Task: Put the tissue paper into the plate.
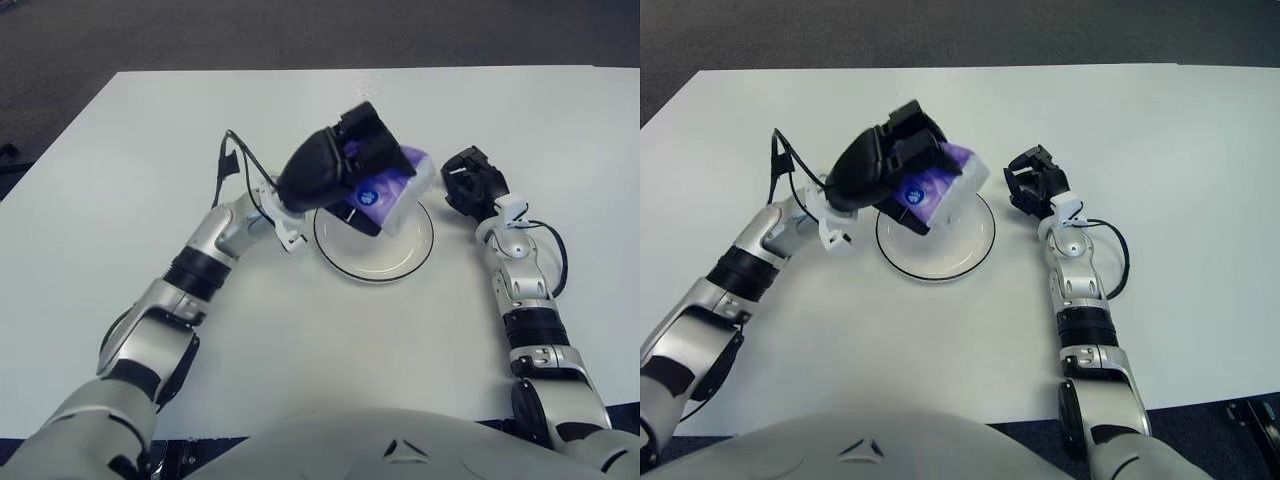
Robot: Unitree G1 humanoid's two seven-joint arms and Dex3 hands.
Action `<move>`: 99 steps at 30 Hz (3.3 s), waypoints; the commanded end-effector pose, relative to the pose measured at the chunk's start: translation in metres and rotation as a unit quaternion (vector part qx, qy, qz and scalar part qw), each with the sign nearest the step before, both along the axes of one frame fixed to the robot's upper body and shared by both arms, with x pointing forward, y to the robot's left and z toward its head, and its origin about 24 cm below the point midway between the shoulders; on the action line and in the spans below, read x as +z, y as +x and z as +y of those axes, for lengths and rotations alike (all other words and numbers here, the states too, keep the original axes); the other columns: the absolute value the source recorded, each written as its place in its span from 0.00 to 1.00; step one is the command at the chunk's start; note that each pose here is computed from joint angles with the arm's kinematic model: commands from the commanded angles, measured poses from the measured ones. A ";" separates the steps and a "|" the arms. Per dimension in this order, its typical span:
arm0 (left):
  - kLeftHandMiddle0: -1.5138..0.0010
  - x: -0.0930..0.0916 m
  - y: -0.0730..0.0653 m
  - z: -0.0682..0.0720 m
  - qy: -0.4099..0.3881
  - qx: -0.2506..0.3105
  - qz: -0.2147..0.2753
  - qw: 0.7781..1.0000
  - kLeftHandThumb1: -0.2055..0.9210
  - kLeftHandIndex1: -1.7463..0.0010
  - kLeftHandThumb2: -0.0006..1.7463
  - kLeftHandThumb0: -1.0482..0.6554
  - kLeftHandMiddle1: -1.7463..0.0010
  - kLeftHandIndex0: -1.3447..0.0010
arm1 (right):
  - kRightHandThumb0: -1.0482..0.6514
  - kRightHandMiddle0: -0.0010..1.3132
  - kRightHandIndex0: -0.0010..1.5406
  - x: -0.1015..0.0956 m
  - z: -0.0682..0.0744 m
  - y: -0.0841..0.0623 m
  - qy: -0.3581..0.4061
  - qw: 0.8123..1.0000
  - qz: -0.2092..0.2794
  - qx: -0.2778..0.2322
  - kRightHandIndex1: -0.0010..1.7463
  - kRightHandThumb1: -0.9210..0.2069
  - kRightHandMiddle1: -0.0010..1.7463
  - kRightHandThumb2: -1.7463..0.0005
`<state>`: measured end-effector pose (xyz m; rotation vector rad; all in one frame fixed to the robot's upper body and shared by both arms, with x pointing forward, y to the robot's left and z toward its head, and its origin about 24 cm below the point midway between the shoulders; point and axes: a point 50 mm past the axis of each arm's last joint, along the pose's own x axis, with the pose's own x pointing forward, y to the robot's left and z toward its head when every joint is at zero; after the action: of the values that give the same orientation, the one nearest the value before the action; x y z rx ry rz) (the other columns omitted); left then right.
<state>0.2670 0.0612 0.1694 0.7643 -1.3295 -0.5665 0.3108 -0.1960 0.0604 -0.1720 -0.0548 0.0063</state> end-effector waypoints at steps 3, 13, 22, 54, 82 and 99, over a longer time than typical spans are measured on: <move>0.67 0.002 -0.001 0.000 0.004 -0.012 0.014 1.000 0.95 0.28 0.20 0.61 0.12 0.69 | 0.40 0.21 0.43 -0.056 0.002 -0.024 0.013 0.993 0.116 0.003 0.97 0.06 0.98 0.68; 0.61 -0.001 -0.002 -0.005 0.042 -0.028 0.032 0.998 1.00 0.23 0.13 0.61 0.23 0.71 | 0.40 0.21 0.43 -0.057 0.000 -0.023 0.002 0.993 0.116 0.012 0.95 0.05 0.98 0.68; 0.66 -0.001 -0.002 -0.006 0.130 -0.033 0.022 0.991 1.00 0.79 0.03 0.27 0.84 0.70 | 0.40 0.22 0.44 -0.059 -0.001 -0.022 -0.025 0.994 0.110 0.012 0.96 0.06 0.98 0.68; 0.91 -0.001 0.004 0.014 0.190 -0.047 0.087 0.977 1.00 1.00 0.20 0.18 1.00 0.80 | 0.40 0.26 0.49 -0.066 -0.003 -0.016 -0.051 0.992 0.116 0.011 0.86 0.01 0.93 0.77; 0.75 -0.034 0.026 0.087 -0.067 0.099 0.155 0.981 1.00 0.98 0.24 0.16 0.99 0.72 | 0.40 0.27 0.44 -0.063 -0.001 -0.018 -0.025 0.993 0.114 0.003 0.95 0.12 0.96 0.63; 0.55 -0.074 0.025 0.120 -0.262 0.155 0.340 0.890 1.00 0.94 0.19 0.29 0.98 0.54 | 0.40 0.26 0.43 -0.061 0.001 -0.018 -0.022 0.993 0.116 -0.001 0.97 0.13 0.97 0.62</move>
<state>0.2969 0.1751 0.1158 0.3274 -0.7271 -0.1929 0.3219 -0.2001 0.0572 -0.2523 -0.0647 0.0138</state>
